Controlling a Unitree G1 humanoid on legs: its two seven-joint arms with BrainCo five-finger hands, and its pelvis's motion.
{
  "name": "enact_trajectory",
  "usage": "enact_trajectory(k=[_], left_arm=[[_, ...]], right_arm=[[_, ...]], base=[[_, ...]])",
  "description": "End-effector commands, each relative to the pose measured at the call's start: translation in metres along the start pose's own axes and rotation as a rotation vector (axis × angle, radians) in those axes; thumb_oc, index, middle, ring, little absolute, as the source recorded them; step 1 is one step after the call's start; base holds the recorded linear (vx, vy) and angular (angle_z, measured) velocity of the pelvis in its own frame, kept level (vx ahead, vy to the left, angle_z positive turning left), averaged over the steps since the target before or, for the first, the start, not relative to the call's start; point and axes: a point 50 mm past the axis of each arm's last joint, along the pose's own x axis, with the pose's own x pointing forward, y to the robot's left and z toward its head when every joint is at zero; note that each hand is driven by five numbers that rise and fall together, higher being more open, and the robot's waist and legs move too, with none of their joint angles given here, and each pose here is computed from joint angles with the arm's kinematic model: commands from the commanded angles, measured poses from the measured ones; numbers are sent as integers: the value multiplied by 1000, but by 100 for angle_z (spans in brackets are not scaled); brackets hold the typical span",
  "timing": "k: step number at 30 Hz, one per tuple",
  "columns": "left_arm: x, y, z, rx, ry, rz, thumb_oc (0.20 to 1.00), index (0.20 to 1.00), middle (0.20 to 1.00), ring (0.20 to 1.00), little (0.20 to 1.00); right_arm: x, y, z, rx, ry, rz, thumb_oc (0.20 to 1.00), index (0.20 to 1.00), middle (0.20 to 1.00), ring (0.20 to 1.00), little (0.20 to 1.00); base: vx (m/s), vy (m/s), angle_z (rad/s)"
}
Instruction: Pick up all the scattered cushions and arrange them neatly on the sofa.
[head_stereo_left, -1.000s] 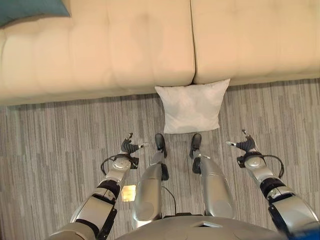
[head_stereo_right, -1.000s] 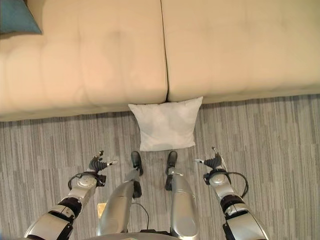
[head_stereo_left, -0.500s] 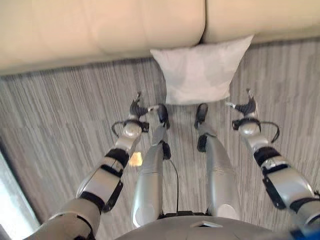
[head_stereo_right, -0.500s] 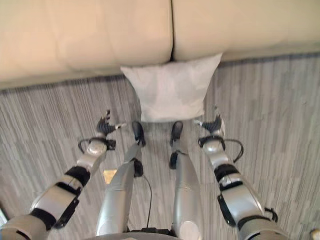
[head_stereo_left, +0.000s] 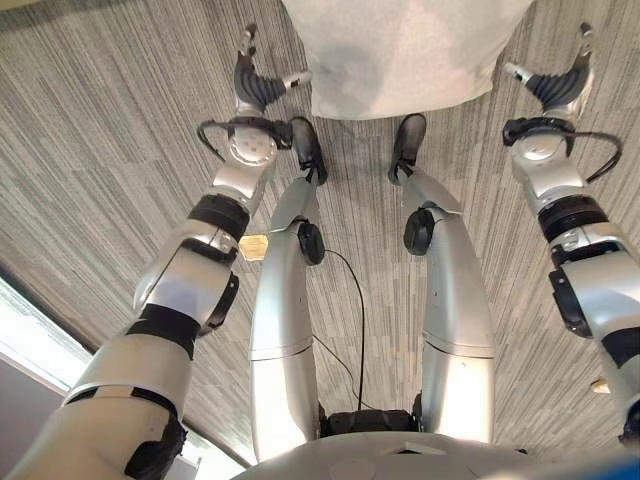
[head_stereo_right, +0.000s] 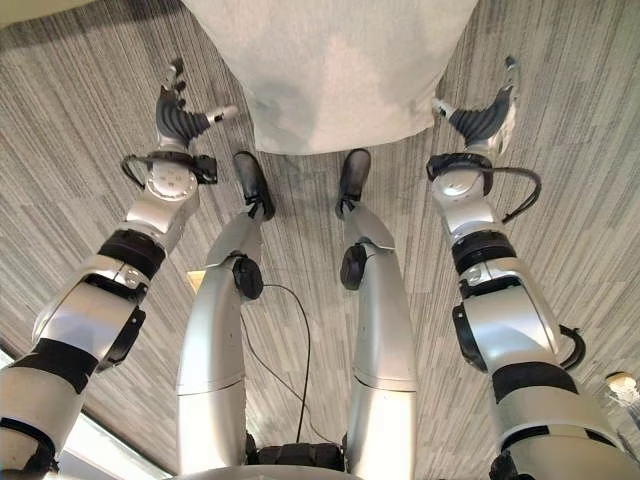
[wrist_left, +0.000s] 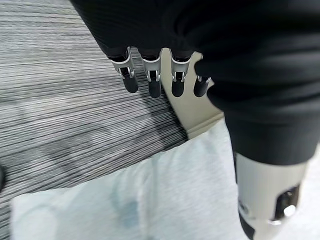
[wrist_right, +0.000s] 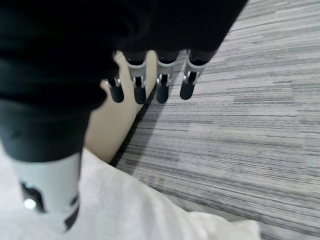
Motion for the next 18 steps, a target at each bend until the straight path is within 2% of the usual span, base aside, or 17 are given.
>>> enact_trajectory(k=[1,7,13,16,17,18], left_arm=[[-25,9,-51,19,138,32,1000,1000,1000,1000,1000],[1,-11,0,22,21,-20,1000,1000,1000,1000,1000],[6,-29,29,30,-57,-65,1000,1000,1000,1000,1000],[8,-46,57,-23,-122,-96,1000,1000,1000,1000,1000],[9,-48,63,-36,-140,-103,1000,1000,1000,1000,1000],[9,-50,69,-48,-160,-110,1000,1000,1000,1000,1000]], right_arm=[[-24,5,-43,-61,85,57,1000,1000,1000,1000,1000],[-5,24,18,-5,-54,124,1000,1000,1000,1000,1000],[-11,46,51,39,-130,193,1000,1000,1000,1000,1000],[-26,71,91,90,-244,283,1000,1000,1000,1000,1000],[-30,76,100,109,-268,302,821,821,821,821,821],[-33,79,108,133,-288,314,429,429,429,429,429]], base=[[79,-39,-2],[51,-31,0],[6,-4,0],[3,-5,-1],[0,0,0],[0,0,0]])
